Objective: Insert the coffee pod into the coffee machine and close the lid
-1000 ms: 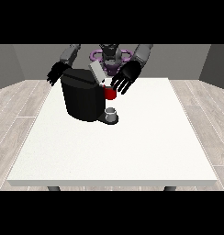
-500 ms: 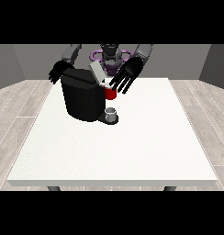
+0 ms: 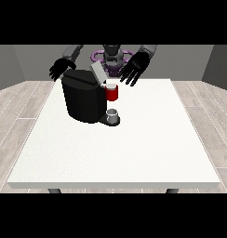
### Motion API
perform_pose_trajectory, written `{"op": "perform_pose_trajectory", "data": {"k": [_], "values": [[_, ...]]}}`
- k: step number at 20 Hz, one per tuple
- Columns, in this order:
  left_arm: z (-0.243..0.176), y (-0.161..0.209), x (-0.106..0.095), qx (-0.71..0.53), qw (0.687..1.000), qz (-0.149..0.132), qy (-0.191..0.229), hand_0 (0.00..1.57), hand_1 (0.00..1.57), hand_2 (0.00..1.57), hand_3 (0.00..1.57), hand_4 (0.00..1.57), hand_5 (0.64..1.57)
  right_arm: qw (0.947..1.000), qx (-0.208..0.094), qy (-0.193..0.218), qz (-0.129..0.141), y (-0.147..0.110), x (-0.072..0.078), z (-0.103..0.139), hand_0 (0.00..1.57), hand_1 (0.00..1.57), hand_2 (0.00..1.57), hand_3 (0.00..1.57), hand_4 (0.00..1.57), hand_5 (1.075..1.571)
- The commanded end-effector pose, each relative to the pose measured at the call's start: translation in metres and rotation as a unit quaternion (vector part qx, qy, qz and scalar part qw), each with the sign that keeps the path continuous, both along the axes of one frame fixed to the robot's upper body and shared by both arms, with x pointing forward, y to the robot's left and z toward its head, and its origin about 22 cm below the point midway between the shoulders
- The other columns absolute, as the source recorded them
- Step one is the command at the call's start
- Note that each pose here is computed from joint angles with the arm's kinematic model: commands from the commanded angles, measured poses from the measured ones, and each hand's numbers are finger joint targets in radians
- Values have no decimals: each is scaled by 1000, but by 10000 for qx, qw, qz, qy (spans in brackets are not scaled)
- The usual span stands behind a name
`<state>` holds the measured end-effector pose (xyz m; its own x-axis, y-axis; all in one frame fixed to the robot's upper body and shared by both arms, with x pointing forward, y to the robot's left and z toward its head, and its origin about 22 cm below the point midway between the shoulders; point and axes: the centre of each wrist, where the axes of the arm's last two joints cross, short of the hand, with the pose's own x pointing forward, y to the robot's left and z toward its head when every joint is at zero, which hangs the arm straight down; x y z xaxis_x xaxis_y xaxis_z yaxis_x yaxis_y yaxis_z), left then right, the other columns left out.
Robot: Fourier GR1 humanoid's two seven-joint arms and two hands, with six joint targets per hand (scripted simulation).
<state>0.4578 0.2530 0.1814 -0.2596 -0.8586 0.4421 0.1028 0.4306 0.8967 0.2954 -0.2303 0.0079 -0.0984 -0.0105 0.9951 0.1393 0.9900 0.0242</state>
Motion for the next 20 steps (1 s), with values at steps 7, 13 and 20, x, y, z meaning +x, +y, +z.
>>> {"op": "perform_pose_trajectory", "data": {"k": [7,13,20], "values": [[-85,2,-19,-2702,9611,121,562,0,0,0,0,249,1571,9994,-214,265,-19,-19,-29,-20,0,0,0,0,433,1571],[-155,-29,-46,-3637,9214,12,1371,0,0,0,0,0,1571,9980,-350,507,128,-37,-23,-8,0,0,0,0,289,1571],[-184,-7,-68,-4380,8869,345,1429,0,0,0,0,90,1571,9965,-404,171,706,-37,-12,24,0,0,0,0,0,1571]]}}
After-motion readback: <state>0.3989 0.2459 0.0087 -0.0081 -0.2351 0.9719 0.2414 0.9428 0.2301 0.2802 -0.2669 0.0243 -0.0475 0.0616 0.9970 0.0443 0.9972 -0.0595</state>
